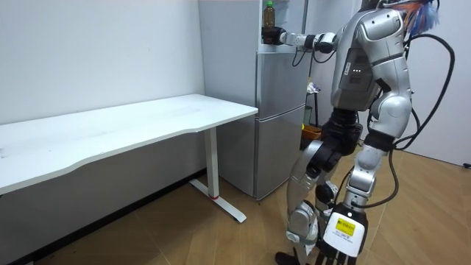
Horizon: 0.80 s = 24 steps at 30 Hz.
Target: Put the bottle in the upper fridge
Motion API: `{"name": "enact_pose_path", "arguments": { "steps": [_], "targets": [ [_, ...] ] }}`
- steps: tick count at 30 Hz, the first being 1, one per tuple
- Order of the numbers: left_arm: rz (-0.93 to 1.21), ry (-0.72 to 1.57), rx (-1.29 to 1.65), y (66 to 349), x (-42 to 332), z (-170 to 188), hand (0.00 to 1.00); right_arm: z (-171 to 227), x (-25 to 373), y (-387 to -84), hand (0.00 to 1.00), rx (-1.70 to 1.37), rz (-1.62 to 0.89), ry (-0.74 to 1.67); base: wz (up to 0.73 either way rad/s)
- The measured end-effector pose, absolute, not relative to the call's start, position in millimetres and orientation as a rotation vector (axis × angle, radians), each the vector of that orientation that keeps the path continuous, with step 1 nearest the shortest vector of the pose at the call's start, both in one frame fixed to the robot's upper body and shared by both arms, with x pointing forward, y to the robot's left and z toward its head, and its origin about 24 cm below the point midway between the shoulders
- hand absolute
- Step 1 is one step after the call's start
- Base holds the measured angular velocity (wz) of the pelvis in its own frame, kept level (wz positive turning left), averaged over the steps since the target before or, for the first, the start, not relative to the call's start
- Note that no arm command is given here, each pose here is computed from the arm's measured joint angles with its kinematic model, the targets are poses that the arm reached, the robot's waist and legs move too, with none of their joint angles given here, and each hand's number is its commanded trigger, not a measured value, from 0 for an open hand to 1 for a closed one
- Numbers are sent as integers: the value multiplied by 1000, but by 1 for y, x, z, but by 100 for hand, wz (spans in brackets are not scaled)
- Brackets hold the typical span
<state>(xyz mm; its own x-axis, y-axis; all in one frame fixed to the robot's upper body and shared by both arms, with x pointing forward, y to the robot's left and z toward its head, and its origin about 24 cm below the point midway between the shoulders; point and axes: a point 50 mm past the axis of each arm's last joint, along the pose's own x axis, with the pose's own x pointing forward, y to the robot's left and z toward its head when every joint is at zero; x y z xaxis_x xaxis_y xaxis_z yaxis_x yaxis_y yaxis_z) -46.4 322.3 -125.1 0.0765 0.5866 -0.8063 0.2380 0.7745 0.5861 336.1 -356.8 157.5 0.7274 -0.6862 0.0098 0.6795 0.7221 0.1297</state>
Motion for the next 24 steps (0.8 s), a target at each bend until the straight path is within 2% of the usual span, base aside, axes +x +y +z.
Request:
{"name": "enact_pose_path", "arguments": {
  "steps": [24],
  "targets": [
    [284, 1518, 698, 328, -47, -122, 0, 152, 335, -363, 0, 132, -624, -23, 0]
  ]
}}
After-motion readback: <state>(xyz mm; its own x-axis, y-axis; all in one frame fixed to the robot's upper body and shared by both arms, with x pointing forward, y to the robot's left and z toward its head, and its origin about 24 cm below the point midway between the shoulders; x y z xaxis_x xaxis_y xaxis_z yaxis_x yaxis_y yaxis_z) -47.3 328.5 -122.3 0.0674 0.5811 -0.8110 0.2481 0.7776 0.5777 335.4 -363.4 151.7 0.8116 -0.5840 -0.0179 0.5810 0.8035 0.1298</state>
